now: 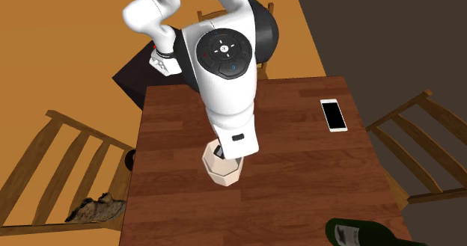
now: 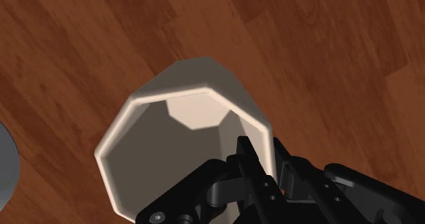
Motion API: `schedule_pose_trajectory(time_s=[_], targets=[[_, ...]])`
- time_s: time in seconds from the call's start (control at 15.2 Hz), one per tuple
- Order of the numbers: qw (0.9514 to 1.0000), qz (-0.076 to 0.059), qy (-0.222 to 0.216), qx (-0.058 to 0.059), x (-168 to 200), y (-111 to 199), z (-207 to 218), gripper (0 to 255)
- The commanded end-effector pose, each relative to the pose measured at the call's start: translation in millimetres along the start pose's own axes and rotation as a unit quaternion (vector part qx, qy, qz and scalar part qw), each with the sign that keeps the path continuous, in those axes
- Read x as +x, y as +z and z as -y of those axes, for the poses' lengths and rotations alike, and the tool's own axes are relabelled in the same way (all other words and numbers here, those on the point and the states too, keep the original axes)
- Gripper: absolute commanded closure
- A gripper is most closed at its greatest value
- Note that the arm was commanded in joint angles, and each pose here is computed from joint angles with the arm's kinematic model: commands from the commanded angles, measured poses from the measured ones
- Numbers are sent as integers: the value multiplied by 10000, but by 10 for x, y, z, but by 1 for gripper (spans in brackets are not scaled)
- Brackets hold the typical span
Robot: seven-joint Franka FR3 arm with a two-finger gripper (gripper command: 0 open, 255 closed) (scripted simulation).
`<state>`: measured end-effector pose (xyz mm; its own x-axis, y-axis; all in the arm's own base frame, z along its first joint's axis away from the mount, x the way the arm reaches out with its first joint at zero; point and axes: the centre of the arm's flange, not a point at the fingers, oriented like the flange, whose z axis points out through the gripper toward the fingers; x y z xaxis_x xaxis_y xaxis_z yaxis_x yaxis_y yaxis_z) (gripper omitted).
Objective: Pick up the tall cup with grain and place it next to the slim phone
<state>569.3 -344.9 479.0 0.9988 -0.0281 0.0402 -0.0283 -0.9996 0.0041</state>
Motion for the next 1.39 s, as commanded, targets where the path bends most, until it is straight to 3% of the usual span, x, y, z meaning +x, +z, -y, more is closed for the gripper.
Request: schedule_pose_trajectory(time_s=[0.0, 1.32], targets=[[10000, -1, 0, -1, -1, -105, 8, 255], [10000, -1, 0, -1, 41, -1160, 3, 255]])
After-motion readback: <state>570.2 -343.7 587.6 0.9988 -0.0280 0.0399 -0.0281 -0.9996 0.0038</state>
